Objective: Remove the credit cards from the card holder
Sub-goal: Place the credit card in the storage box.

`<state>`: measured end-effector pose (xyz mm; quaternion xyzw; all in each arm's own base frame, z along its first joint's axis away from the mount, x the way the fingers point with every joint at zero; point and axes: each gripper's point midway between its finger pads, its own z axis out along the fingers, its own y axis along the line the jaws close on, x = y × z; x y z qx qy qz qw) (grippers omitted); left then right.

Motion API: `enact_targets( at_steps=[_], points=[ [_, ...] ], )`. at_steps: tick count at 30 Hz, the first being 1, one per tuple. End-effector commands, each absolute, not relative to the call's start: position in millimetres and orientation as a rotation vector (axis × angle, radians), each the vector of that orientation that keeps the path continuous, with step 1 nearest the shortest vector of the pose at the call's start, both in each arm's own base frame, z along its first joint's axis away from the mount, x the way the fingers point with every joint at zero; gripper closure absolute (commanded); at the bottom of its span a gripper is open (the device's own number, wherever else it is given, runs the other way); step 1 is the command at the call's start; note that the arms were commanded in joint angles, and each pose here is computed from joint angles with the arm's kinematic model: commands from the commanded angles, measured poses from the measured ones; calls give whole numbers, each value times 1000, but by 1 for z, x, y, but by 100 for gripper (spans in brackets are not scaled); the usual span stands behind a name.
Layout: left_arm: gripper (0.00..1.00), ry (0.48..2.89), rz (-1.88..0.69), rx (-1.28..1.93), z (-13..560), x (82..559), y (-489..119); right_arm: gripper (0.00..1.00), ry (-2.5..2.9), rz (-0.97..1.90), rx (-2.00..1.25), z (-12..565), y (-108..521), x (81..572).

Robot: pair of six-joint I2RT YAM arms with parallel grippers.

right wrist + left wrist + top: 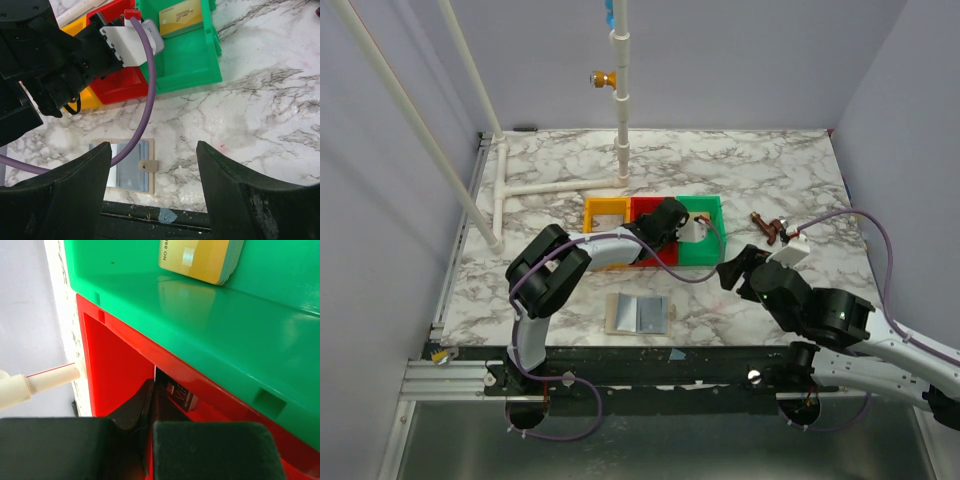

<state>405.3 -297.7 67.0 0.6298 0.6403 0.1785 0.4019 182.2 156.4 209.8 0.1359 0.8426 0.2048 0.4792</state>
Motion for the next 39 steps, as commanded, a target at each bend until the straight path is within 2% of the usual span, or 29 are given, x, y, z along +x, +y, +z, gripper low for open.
enact_targets(
  at_steps=[1,7,25,32,39],
  points=[
    [98,1673,470,1563,63,409,-294,27,2072,473,338,202,154,182],
    [66,1700,469,1544,68,408,-291,27,2075,472,332,201,156,183],
    [48,1767,355,1483,101,396,-293,26,2088,487,312,200,163,182],
    [46,1884,252,1248,160,396,-289,23,2146,481,238,185,182,183],
    [43,2100,95,893,207,365,-266,23,2234,510,105,166,217,181]
  ],
)
